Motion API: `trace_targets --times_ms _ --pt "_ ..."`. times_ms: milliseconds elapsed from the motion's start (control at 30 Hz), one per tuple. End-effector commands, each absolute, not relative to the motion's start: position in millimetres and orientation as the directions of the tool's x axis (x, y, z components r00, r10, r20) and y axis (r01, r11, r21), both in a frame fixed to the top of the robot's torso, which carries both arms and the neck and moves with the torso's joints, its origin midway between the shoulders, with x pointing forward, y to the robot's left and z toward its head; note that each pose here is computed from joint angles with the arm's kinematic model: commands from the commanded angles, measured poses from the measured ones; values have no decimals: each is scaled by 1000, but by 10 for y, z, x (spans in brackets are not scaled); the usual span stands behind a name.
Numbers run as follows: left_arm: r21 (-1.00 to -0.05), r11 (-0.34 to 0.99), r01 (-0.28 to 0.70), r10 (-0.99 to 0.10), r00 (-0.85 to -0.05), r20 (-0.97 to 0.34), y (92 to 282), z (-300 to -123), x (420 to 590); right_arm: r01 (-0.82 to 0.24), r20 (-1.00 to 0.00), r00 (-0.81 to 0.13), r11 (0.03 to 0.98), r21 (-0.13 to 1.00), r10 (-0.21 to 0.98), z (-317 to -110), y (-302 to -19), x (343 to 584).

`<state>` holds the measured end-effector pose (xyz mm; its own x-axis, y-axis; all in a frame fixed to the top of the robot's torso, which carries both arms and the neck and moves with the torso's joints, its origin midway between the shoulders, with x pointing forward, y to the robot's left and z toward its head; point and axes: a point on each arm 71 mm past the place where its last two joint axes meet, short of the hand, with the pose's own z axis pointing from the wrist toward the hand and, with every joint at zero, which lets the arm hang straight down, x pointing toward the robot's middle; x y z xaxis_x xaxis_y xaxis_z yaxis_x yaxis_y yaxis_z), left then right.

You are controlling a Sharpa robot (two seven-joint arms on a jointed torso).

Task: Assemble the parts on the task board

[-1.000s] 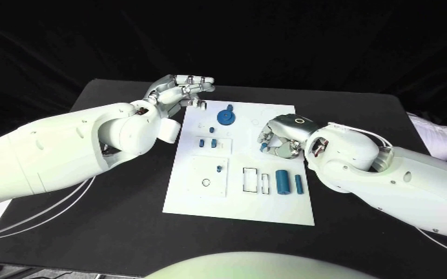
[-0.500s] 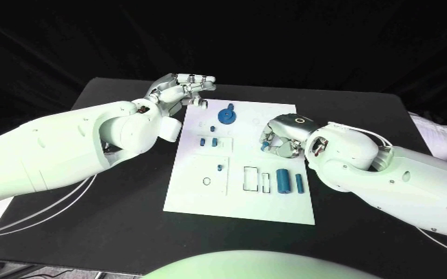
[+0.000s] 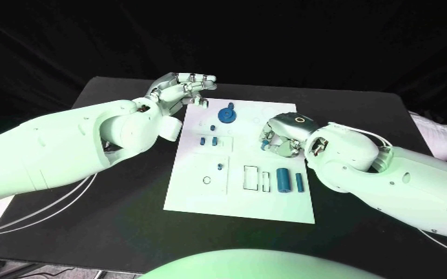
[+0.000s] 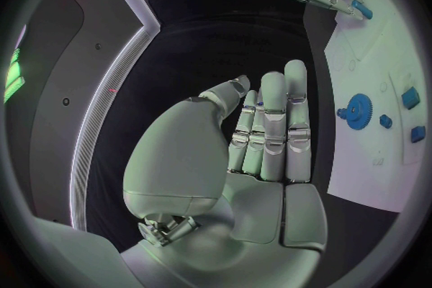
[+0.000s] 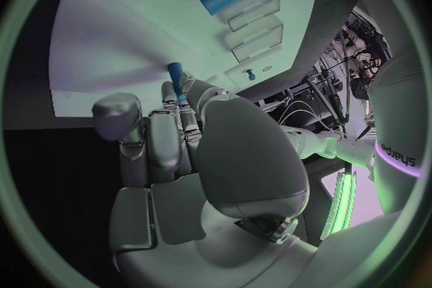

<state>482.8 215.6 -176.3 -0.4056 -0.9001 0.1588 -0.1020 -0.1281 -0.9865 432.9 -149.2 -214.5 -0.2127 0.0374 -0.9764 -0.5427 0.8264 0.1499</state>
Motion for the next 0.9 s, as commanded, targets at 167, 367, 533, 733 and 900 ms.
trace_targets --times_ms 167,367,533,733,900 --pt "-986 -136 -101 -891 -422 166 2138 -1752 4817 -503 -952 -223 811 298 211 -1955 -1489 4253" --pt "-986 -134 -100 -893 -420 164 2138 -1754 4824 -557 -934 -242 751 355 262 -1792 -1267 4062" --pt "-986 -132 -98 -892 -423 162 2127 -1754 4824 -621 -937 -226 702 349 266 -1732 -1033 3941" --pt "-986 -135 -99 -887 -431 165 2098 -1755 4827 -677 -931 -247 639 365 269 -1806 -710 3798" --pt "-986 -137 -99 -885 -435 167 2086 -1756 4829 -696 -924 -283 608 382 256 -1950 -507 3712"
